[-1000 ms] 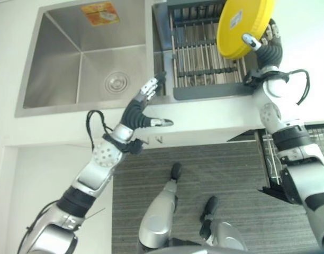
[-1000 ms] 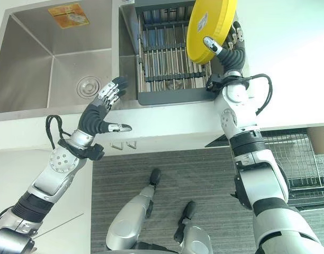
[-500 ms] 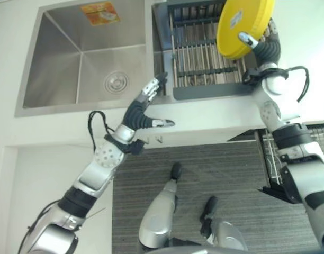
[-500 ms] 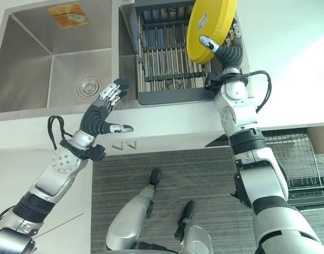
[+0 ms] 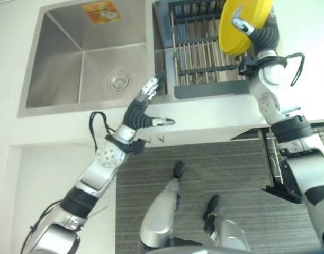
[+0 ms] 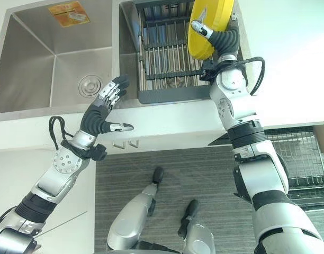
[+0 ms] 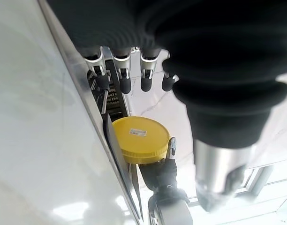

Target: Place the dishes in the dishwasher.

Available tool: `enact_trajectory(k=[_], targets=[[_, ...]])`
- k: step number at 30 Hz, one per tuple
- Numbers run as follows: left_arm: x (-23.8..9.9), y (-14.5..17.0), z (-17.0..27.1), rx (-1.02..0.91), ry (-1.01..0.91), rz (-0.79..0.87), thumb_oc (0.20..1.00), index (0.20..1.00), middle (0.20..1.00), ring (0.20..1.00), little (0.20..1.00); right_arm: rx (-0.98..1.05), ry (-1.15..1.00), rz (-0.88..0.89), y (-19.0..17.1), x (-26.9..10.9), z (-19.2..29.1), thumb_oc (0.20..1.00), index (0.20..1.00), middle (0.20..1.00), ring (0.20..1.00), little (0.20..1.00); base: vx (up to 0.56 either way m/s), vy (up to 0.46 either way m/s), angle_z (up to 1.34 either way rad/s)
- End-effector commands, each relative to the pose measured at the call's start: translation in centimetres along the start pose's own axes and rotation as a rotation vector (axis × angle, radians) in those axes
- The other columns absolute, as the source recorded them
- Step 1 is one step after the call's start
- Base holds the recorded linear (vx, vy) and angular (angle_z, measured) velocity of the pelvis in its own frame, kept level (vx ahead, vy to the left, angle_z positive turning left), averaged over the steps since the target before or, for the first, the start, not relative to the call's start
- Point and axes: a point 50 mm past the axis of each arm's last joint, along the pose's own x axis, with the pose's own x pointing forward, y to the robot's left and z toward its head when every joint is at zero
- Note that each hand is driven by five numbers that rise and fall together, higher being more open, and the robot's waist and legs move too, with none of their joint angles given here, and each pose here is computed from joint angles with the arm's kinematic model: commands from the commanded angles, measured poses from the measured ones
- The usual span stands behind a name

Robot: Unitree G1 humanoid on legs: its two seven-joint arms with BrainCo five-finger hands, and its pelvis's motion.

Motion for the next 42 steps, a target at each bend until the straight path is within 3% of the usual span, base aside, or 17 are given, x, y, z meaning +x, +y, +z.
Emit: enact_trajectory(k=[1, 16, 24, 26, 28, 30, 35, 42], targets=[[0.2, -0.6, 1.6, -0.013, -0.123, 0.016, 1.0, 1.0, 1.0, 1.0, 1.0, -0.057, -0.233, 0.004, 0.3, 1.0, 6.1, 0.2, 0.2, 0.2, 0.2, 0.2, 0.0, 0.0, 0.0], [0.2, -1.2, 1.5, -0.041, -0.125, 0.036, 1.0, 1.0, 1.0, 1.0, 1.0, -0.092, -0.255, -0.117, -0.2, 1.2, 6.8, 0.2, 0.2, 0.2, 0.2, 0.2, -0.01, 0.019, -0.01], [0.1, -1.1, 1.5, -0.047, -0.125, 0.035, 1.0, 1.0, 1.0, 1.0, 1.0, -0.089, -0.229, -0.082, -0.4, 1.3, 6.4, 0.2, 0.2, 0.2, 0.2, 0.2, 0.0, 0.0, 0.0], [0.1, -1.2, 1.5, -0.047, -0.125, 0.034, 1.0, 1.0, 1.0, 1.0, 1.0, -0.029, -0.197, -0.051, -0.3, 1.3, 6.0, 0.2, 0.2, 0.2, 0.2, 0.2, -0.02, -0.002, 0.0], [0.1, -1.2, 1.5, -0.045, -0.124, 0.036, 1.0, 1.0, 1.0, 1.0, 1.0, 0.261, -0.1, 0.055, 0.5, 0.7, 4.7, 0.2, 0.2, 0.2, 0.2, 0.2, -0.04, -0.009, -0.01], [0.1, -1.1, 1.5, -0.044, -0.122, 0.036, 1.0, 1.0, 1.0, 1.0, 1.0, 0.357, -0.081, 0.082, 0.8, 0.4, 4.4, 0.2, 0.2, 0.2, 0.2, 0.2, 0.0, 0.0, 0.0], [-0.3, -1.2, 1.4, -0.045, -0.109, 0.038, 1.0, 1.0, 1.0, 1.0, 1.0, 0.589, -0.158, 0.189, 2.1, -2.2, 5.4, 0.2, 0.2, 0.2, 0.2, 0.2, -0.01, -0.025, -0.03], [-0.5, -1.5, 1.3, -0.045, -0.096, 0.023, 1.0, 1.0, 1.0, 1.0, 1.0, 0.486, -0.292, 0.23, 2.9, -4.3, 6.3, 0.2, 0.2, 0.2, 0.2, 0.2, -0.01, -0.066, -0.01]])
